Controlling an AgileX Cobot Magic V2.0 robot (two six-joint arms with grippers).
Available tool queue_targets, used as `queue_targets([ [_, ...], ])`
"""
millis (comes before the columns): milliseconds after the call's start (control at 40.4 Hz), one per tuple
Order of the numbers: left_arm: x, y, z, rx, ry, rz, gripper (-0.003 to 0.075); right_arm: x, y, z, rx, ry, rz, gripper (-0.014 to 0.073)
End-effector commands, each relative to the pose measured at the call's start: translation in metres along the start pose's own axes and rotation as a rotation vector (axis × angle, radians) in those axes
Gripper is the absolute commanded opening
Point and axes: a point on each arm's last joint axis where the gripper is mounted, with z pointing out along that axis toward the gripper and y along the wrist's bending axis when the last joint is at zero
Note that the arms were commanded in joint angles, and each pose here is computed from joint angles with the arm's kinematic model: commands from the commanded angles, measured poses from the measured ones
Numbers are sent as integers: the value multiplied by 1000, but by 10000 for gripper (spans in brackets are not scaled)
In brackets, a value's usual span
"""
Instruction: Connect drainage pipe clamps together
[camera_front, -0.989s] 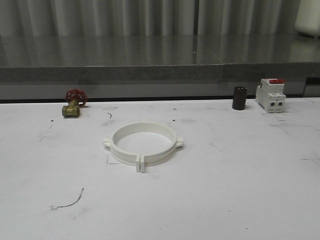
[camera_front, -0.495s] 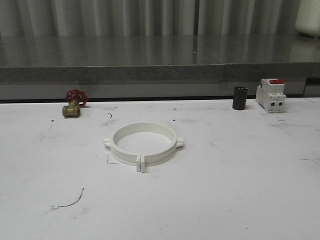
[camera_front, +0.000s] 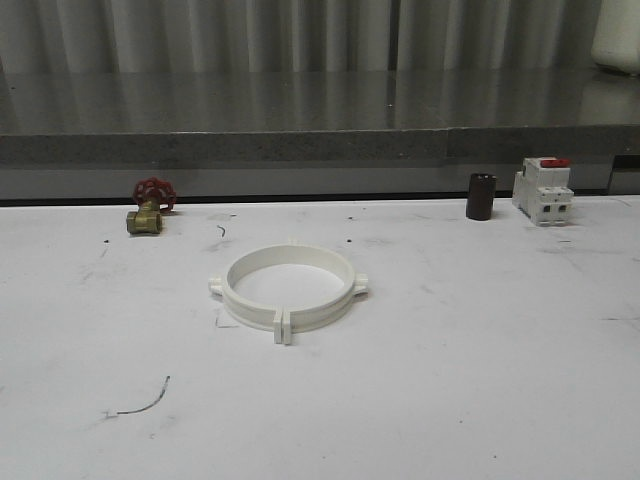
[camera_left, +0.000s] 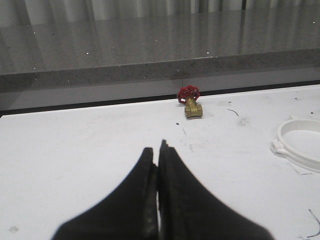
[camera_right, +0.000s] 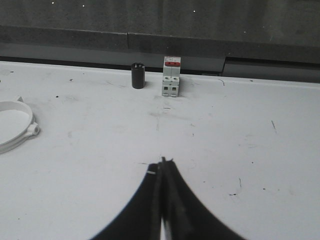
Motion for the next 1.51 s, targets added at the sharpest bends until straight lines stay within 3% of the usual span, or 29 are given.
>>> queue_targets([
  [0,-8,1,-1,-19,-165,-15,-20,-15,0,-3,-2,-100,-26,-62],
  [1063,1,1,2,-19,-152,-17,-20,-15,0,-3,-2,-100,-26,-62],
  [1187,1,1,2,-19,-152,-17,-20,-12,1,0,-2,-163,-49,-62],
  [1360,1,1,2,-19,-152,-17,-20,13,5,12,4,-307,-74,-62],
  [1484,1,1,2,-19,-152,-17,-20,41,3,19,48,-313,-41,-62],
])
